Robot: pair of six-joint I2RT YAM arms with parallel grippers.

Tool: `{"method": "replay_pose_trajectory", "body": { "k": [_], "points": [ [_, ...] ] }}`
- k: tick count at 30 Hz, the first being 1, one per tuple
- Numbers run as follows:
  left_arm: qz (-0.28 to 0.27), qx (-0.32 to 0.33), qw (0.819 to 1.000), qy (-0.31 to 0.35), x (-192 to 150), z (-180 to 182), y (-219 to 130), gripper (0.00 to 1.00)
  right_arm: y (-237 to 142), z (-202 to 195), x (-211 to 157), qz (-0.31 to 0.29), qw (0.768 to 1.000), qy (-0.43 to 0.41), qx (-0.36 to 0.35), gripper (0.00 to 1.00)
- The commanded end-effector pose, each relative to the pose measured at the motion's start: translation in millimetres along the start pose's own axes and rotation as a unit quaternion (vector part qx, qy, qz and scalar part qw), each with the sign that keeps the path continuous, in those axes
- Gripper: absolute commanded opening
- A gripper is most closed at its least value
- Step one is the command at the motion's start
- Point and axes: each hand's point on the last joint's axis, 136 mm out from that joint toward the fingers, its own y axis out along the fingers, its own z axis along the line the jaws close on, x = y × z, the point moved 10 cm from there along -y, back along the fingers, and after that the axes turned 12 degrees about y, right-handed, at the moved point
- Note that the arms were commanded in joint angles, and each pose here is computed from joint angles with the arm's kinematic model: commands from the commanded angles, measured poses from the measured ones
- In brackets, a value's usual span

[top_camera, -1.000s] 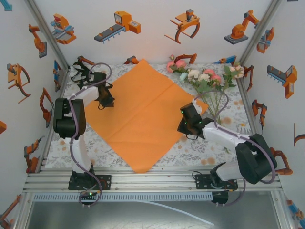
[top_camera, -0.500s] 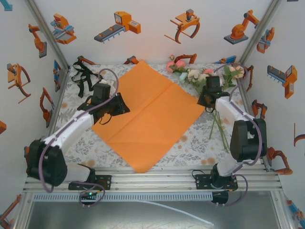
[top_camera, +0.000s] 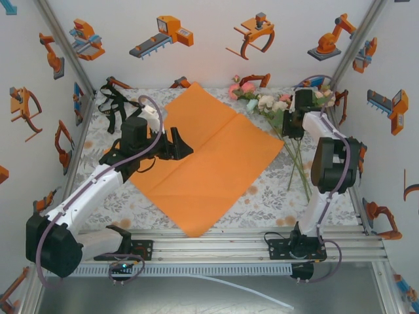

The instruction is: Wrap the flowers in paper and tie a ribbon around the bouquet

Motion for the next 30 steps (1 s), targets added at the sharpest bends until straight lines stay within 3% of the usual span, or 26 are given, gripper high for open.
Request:
{"method": "replay_pose_trajectory", "body": {
  "k": [1, 12, 16, 22, 26, 30],
  "points": [
    [-0.007, -0.004, 1.0, 0.02, 0, -1, -1, 0.71, 4, 4, 5, 0.02, 0.999, -0.025, 0.011, 0.33],
    [0.002, 0.018, 1.0, 0.013, -5, 3, 1, 0.75, 31, 12, 12, 0.066, 0.996, -0.026, 0.047, 0.34],
    [0.003, 0.024, 1.0, 0.012, -5, 4, 2, 0.75, 25, 13, 18, 0.061, 0.996, -0.04, 0.043, 0.21],
    [-0.004, 0.054, 0.998, 0.015, -2, 5, -7, 0.76, -16, 20, 33, 0.013, 0.997, -0.059, 0.053, 0.03],
    [-0.014, 0.081, 0.997, 0.013, 2, 5, -15, 0.78, -50, 29, 39, -0.024, 0.995, -0.064, 0.07, 0.0],
    [-0.026, 0.108, 0.994, 0.009, 7, 4, -25, 0.94, -89, 41, 47, -0.067, 0.989, -0.039, 0.126, 0.0]
  ]
}}
